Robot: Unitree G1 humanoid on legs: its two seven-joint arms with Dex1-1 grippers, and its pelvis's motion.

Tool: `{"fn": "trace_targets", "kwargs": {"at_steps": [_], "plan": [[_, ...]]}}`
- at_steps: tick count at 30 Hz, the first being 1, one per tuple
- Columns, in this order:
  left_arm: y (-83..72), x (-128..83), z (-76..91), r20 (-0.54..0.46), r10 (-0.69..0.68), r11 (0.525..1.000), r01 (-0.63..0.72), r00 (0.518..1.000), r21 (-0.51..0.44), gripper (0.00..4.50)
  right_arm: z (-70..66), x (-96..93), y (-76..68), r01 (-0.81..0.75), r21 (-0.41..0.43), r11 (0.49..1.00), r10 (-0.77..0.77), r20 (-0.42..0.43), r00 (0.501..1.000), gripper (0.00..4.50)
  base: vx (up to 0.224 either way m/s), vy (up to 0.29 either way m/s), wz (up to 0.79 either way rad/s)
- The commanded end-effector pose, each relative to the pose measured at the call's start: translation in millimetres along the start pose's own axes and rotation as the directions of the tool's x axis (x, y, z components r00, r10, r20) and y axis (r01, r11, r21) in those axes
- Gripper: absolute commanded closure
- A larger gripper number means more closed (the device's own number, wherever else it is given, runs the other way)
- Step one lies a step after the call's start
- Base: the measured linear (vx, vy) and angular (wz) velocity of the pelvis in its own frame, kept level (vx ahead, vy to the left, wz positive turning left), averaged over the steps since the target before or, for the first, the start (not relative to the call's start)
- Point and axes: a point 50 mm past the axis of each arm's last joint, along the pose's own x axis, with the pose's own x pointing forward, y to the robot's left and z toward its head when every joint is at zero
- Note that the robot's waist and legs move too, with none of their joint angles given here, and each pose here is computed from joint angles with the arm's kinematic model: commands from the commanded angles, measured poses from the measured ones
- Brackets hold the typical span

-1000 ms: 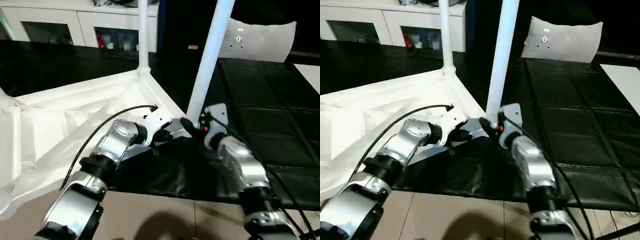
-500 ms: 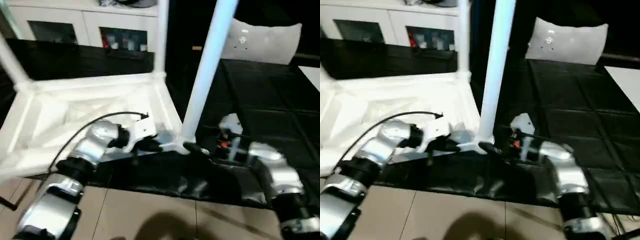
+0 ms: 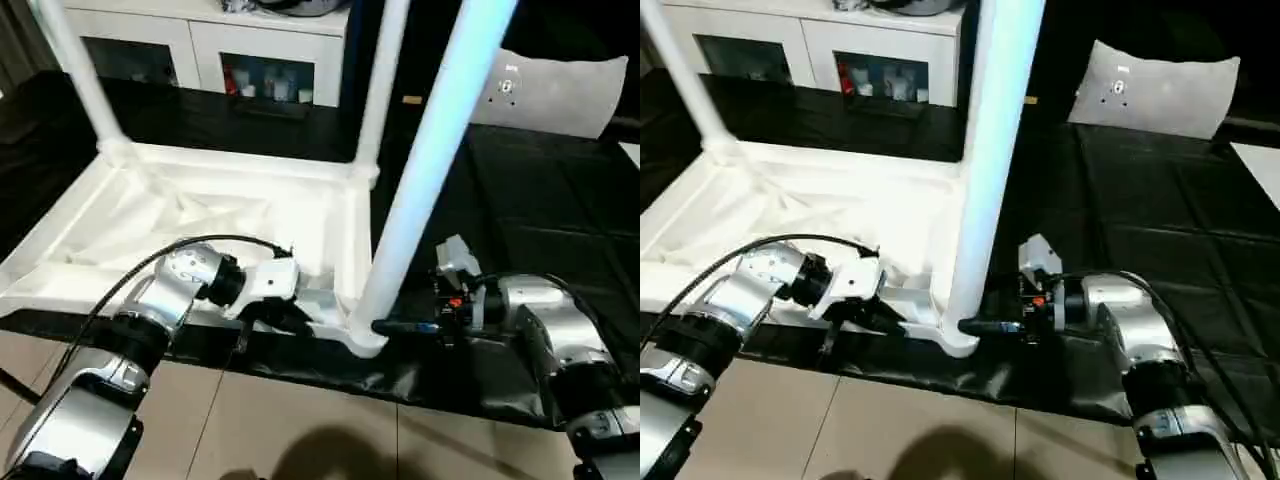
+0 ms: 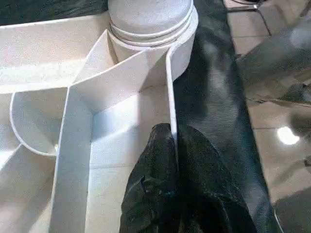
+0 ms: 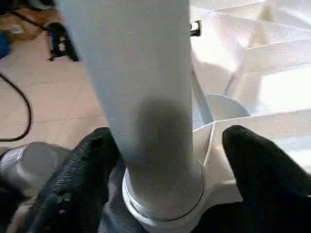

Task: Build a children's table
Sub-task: Rotate leg to tighten

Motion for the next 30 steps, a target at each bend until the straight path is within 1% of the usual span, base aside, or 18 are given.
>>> {"fn": "trace_targets", "kwargs": {"at_steps": [1,2,5,6,8,12,13,14,19,23,24,25,27,28,29,30], "plan": [[-5.8,10.7,4.7,-0.03,-0.096,0.993,0.098,0.995,0.059,4.5,1.2,1.1,0.9,-0.029,-0.011,1.0,0.029,-0.002,1.0,1.16,0.0,0.0,0.0],[-5.5,10.8,5.1,-0.033,-0.102,0.992,0.105,0.994,0.068,4.5,-0.9,5.7,2.0,-0.037,-0.02,0.999,0.037,-0.004,0.999,1.29,0.0,0.0,0.0],[-5.3,10.8,4.9,-0.036,-0.105,0.992,0.107,0.994,0.072,4.5,-2.1,7.8,2.4,-0.042,-0.019,0.999,0.042,-0.003,0.999,1.48,0.0,0.0,0.0],[-5.3,10.8,4.8,-0.037,-0.106,0.991,0.108,0.994,0.073,4.5,-2.6,8.6,2.5,-0.045,-0.018,0.999,0.045,-0.002,0.999,1.48,0.0,0.0,0.0],[-5.2,10.7,4.7,-0.039,-0.109,0.991,0.111,0.993,0.078,4.5,-3.0,10.1,3.3,-0.057,-0.013,0.998,0.057,0.002,0.998,1.74,0.0,0.0,0.0],[-5.1,10.0,3.7,-0.045,-0.111,0.99,0.114,0.993,0.078,4.5,-3.6,10.9,4.5,-0.077,-0.003,0.997,0.077,0.001,0.997,1.85,0.0,0.0,0.0],[-5.1,9.6,3.4,-0.047,-0.111,0.99,0.115,0.993,0.078,4.5,-3.7,11.0,4.8,-0.08,-0.001,0.997,0.08,0.001,0.997,2.11,0.0,0.0,0.0],[-5.1,9.3,3.1,-0.049,-0.112,0.99,0.115,0.993,0.078,4.5,-3.8,11.1,5.0,-0.083,0.001,0.997,0.083,0.001,0.997,2.11,0.0,0.0,0.0],[-5.7,8.7,1.6,-0.049,-0.11,0.991,0.114,0.993,0.069,4.5,-4.9,13.5,7.4,-0.109,0.023,0.994,0.109,0.008,0.994,2.42,0.0,0.0,0.0],[-5.3,9.7,2.1,-0.023,-0.098,0.994,0.099,0.995,0.047,4.5,-5.1,16.0,9.4,-0.114,0.035,0.993,0.113,0.027,0.993,2.44,0.0,0.0,0.0],[-4.4,10.7,3.3,-0.004,-0.081,0.996,0.081,0.997,0.034,4.5,-4.1,19.1,9.5,-0.093,0.063,0.994,0.09,0.055,0.994,2.45,0.0,0.0,0.0],[-4.4,10.7,3.3,-0.004,-0.081,0.996,0.081,0.997,0.034,4.5,-4.1,19.1,9.5,-0.093,0.063,0.994,0.09,0.055,0.994,2.45,0.0,0.0,0.0],[-0.8,13.0,6.1,0.029,-0.033,0.999,0.033,0.999,-0.002,4.5,-2.2,26.7,10.9,-0.06,0.101,0.993,0.05,0.097,0.994,2.46,0.0,0.0,0.0],[-0.8,13.0,6.1,0.029,-0.033,0.999,0.033,0.999,-0.002,4.5,-2.2,26.7,10.9,-0.06,0.101,0.993,0.05,0.097,0.994,2.46,0.0,0.0,0.0],[5.1,16.1,9.9,0.057,0.032,0.997,-0.028,0.998,-0.066,4.5,-5.2,36.8,7.9,0.037,0.141,0.989,-0.047,0.067,0.997,2.46,0.0,0.0,0.0],[9.6,17.6,11.2,0.056,0.08,0.992,-0.074,0.995,-0.102,4.5,-6.8,42.6,4.1,0.113,0.147,0.983,-0.121,0.046,0.992,2.46,0.0,0.0,0.0]]}}
